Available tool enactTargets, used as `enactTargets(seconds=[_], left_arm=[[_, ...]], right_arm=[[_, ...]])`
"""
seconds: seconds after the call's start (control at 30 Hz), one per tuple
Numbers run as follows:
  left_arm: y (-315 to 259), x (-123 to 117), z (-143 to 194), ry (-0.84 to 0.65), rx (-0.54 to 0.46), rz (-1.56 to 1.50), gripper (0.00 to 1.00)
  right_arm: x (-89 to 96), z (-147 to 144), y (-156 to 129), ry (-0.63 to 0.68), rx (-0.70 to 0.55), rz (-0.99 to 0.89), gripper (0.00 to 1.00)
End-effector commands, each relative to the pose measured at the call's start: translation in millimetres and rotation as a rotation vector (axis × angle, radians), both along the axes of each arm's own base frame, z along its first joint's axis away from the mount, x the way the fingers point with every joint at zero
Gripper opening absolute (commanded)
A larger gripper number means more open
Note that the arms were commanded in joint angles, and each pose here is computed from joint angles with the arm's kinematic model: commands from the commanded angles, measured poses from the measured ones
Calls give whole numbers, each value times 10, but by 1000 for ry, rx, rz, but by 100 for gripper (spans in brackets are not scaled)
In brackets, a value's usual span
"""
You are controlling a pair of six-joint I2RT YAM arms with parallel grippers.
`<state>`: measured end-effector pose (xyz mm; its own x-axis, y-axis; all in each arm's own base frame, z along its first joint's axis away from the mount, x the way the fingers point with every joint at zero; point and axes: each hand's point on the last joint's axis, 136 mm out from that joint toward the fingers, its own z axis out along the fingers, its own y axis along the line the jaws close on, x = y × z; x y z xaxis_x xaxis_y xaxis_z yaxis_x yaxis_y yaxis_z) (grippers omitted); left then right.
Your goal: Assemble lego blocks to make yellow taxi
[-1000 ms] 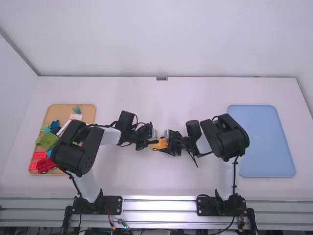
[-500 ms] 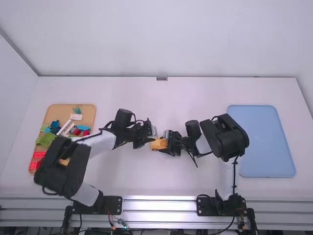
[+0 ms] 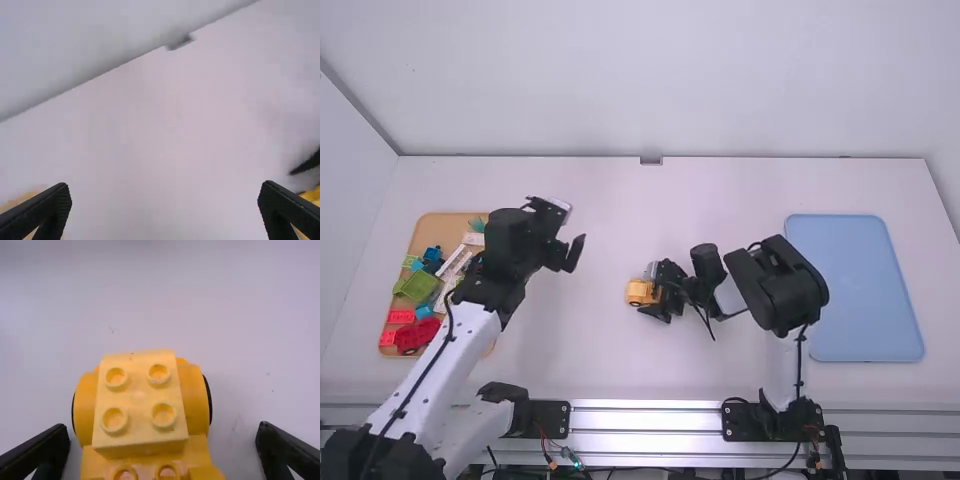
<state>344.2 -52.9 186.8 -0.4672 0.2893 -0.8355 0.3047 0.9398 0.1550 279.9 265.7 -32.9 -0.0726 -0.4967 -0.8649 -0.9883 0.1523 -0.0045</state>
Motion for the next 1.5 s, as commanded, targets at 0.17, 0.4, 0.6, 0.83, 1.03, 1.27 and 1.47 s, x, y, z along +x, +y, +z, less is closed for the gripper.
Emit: enactTargets(seconds=[0.17,0.4,0.6,0.83,1.03,1.27,1.47], left_arm=[[752,-108,-115,80,-197,502,99],[1233,-468,-413,233,-325,794,99],[1739,-950,-726,392,-427,1106,99],[2002,-1257,-1286,688,-535,1147,99],[2035,-1264,-1664,863,-529,1121,94],[2019,-1273,-1984,965,-533,1118,59],[2025,-1273,-2062,967,-532,1121,44]], right_arm=[[88,12,-302,-32,-287,-173,99],[143,492,-620,-96,-404,-297,99],[196,931,-710,-158,-347,-347,99],[218,1191,-704,-219,-305,-363,99],[195,1219,-611,-247,-300,-339,99],[256,1262,-624,-273,-297,-361,99],[261,1262,-631,-273,-298,-363,99]])
